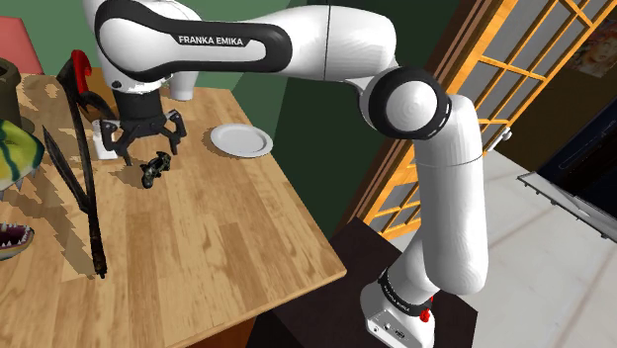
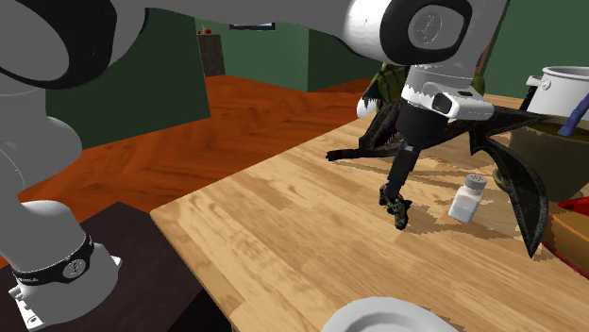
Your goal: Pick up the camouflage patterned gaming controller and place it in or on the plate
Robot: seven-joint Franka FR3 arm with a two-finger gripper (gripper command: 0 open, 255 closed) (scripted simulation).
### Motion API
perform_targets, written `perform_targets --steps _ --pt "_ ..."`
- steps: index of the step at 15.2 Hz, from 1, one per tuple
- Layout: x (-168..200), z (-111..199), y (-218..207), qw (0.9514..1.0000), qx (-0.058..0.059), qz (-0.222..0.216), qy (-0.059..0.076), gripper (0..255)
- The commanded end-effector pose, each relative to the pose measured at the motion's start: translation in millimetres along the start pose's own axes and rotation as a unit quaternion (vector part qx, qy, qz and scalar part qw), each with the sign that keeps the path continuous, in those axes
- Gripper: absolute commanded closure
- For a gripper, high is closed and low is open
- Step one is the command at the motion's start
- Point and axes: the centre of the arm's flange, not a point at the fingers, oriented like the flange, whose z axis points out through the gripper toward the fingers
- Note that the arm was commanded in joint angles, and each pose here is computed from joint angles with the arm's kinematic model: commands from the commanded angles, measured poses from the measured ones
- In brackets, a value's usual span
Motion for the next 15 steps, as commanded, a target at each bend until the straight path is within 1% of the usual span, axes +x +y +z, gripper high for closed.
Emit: perform_targets --steps 1,5,12,13,15 --pt "1.3 9.7 -0.2 1.0000 0.000 0.001 0.000 0" --pt "1.3 28.6 -0.3 1.0000 0.000 0.001 0.000 0" --pt "1.2 28.5 -0.3 1.0000 0.000 0.001 0.000 0" --pt "1.2 28.5 -0.3 1.0000 0.000 0.001 0.000 255" --pt "1.3 28.5 -0.3 1.0000 0.000 0.001 0.000 255"
